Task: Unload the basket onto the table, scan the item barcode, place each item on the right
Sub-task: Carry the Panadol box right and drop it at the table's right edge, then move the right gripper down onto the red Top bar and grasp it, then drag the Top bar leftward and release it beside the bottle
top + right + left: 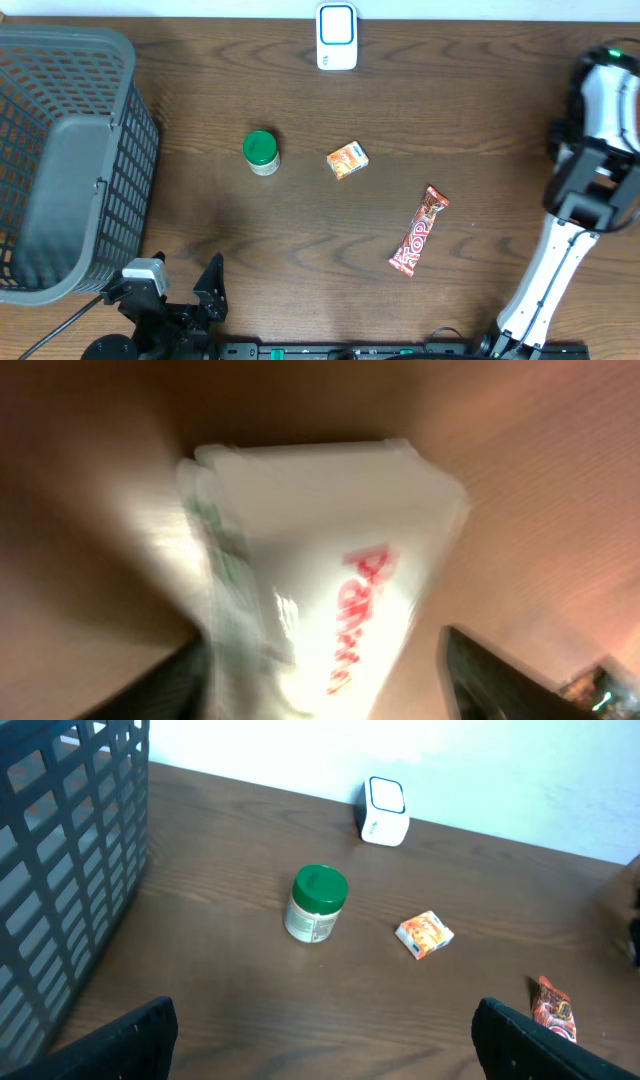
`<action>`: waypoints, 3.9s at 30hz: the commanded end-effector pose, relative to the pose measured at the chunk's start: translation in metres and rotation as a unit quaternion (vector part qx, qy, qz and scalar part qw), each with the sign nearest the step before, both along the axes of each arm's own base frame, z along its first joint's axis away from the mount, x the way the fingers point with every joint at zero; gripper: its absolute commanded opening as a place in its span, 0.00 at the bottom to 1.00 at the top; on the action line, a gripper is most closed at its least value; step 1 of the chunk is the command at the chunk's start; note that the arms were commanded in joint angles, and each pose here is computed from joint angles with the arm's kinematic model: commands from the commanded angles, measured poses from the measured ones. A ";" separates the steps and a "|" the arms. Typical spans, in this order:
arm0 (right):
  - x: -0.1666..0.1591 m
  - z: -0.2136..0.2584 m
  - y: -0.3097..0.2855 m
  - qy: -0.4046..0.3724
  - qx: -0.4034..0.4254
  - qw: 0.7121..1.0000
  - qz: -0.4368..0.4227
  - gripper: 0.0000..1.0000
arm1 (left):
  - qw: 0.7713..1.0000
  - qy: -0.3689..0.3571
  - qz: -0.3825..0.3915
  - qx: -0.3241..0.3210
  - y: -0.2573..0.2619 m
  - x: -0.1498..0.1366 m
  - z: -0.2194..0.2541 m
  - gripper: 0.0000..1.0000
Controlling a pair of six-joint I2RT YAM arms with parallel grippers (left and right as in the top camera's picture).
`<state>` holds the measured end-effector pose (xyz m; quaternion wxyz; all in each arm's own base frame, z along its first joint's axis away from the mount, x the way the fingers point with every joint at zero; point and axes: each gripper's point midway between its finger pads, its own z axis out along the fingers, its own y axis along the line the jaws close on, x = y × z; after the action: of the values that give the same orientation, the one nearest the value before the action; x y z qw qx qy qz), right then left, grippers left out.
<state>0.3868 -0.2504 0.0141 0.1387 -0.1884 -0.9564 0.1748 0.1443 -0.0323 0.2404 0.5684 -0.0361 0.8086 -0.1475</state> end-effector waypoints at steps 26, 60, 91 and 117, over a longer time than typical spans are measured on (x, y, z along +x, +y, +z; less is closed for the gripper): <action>-0.016 0.168 0.341 -0.150 0.135 0.973 0.116 0.97 | 1.000 -0.001 -0.009 -0.001 -0.003 0.000 0.000 0.94; -0.103 0.018 0.326 -0.071 -0.093 0.992 0.042 0.84 | 1.000 -0.001 -0.009 -0.001 -0.003 0.000 0.000 0.94; -0.031 0.135 0.506 -0.354 0.508 0.695 0.365 0.01 | 1.000 -0.001 -0.009 -0.001 -0.003 0.000 0.000 0.94; -0.021 0.114 0.539 -0.409 0.703 0.256 0.523 0.01 | 1.000 -0.001 -0.009 -0.001 -0.003 0.000 0.000 0.94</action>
<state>0.3559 0.3089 0.1257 -0.3066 0.4837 -0.5247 -0.6299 0.1444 -0.0329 0.2400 0.5671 -0.0354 0.8094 -0.1486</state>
